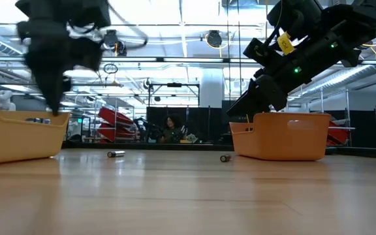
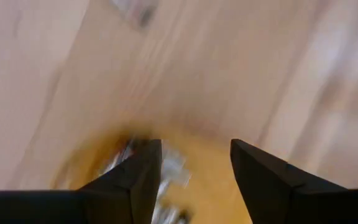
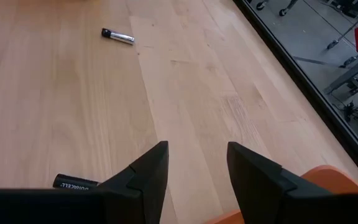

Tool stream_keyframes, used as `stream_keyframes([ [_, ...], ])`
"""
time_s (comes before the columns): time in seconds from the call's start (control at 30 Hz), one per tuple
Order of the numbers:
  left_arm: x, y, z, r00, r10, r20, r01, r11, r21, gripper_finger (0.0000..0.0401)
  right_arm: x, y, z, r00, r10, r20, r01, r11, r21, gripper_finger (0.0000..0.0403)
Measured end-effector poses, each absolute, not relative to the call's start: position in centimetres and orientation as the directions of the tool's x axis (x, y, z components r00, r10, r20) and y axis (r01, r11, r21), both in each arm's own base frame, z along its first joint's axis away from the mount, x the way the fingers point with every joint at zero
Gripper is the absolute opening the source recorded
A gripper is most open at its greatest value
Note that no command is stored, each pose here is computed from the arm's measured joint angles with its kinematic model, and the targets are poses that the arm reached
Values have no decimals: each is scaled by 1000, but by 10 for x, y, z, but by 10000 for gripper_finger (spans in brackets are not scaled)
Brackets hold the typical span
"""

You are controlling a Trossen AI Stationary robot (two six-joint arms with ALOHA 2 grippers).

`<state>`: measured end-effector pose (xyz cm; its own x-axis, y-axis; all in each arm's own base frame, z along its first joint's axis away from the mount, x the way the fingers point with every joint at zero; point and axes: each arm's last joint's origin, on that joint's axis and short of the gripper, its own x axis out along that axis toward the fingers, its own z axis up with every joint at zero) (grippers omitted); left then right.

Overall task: Sort batteries
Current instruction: Put the silver black battery into the yellow bin

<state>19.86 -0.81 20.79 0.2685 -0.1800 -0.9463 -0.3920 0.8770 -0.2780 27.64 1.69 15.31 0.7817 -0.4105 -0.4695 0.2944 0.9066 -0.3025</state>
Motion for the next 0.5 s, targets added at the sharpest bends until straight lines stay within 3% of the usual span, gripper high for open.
stream_keyframes([
  [0.1,214,-8,217,426,-180,-887,-284,904,-319,203,276,17,153,782,-411,-469,295,907,-302,155],
  [0.2,226,-2,218,516,-33,-856,-320,920,-228,204,276,17,153,782,-411,-469,296,907,-300,155],
  [0.33,237,13,198,430,137,-892,-445,892,-77,205,276,17,153,782,-411,-469,296,907,-300,155],
  [0.5,258,19,168,388,166,-907,-473,880,-41,205,276,17,153,782,-411,-469,296,907,-301,155],
])
